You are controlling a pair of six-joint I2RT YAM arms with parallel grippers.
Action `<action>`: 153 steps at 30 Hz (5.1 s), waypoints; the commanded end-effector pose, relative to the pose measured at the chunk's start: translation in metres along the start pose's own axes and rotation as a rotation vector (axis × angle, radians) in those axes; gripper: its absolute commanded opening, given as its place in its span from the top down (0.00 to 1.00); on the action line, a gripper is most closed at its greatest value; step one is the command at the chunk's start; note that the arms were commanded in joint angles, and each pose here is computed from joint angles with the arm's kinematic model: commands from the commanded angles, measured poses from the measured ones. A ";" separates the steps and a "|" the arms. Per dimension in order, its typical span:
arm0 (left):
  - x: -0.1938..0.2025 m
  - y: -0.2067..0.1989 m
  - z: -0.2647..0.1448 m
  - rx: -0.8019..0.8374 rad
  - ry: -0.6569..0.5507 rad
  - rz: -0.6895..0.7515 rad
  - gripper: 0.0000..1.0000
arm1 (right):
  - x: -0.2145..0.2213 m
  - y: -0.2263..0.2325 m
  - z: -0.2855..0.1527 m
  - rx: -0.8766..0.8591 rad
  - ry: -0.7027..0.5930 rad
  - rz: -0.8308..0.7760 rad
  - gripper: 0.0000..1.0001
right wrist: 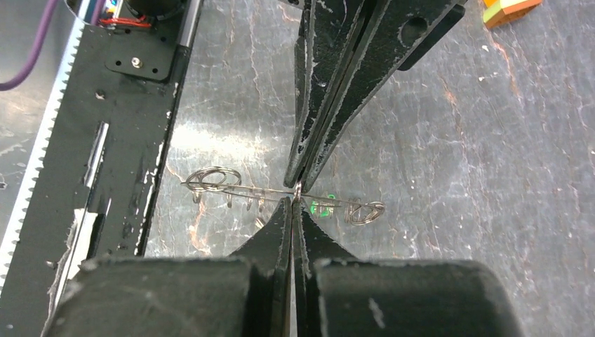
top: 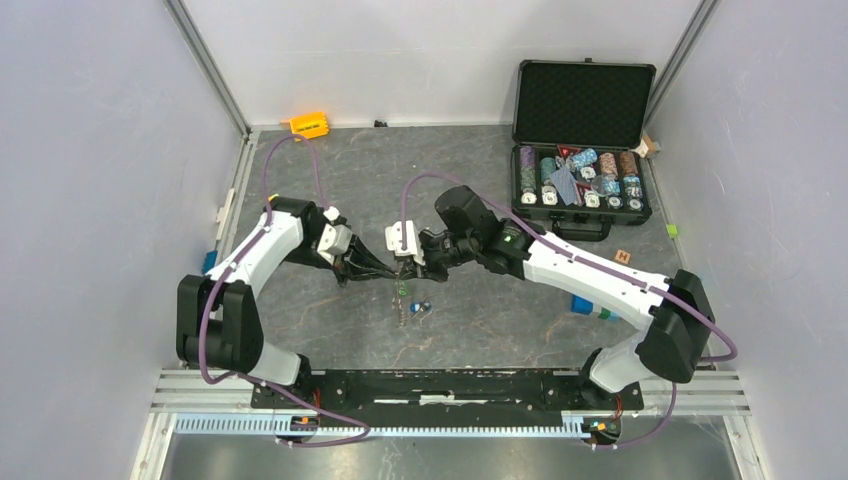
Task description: Put the keys on the keyring
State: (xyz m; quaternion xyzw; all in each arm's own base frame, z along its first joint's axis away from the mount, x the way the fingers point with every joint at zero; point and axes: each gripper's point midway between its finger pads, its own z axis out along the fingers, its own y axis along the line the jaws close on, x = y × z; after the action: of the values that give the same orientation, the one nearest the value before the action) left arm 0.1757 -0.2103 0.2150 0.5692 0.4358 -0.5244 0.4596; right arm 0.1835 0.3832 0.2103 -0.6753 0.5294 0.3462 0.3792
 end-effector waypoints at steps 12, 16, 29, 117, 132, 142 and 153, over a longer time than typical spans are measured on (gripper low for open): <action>-0.009 0.004 0.003 -0.049 -0.066 0.255 0.86 | -0.033 -0.024 -0.011 0.107 0.101 -0.121 1.00; -0.008 0.004 0.003 -0.051 -0.066 0.264 0.80 | -0.038 -0.023 -0.008 0.110 0.133 -0.140 1.00; -0.015 0.008 0.003 -0.055 -0.073 0.271 0.61 | -0.028 -0.017 -0.010 0.149 0.217 -0.203 1.00; -0.118 0.146 -0.036 -0.432 0.089 -0.021 0.98 | -0.028 -0.043 -0.055 0.111 -0.094 -0.093 0.67; -0.116 0.082 -0.008 -0.374 -0.357 -0.005 0.98 | -0.043 -0.065 -0.070 0.195 -0.148 -0.048 0.69; -0.084 0.043 0.016 -0.258 -0.297 0.087 0.98 | -0.057 -0.038 -0.087 0.111 -0.197 -0.100 0.71; -0.070 0.037 0.023 -0.238 -0.279 0.128 0.98 | -0.038 -0.009 -0.086 0.040 -0.203 -0.116 0.70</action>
State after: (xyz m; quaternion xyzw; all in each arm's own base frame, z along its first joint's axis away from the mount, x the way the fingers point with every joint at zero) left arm 0.2110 -0.2410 0.2712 0.4268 0.4471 -0.5436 0.5679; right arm 0.1998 0.3279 0.2910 -0.6571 0.4673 0.3630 0.4670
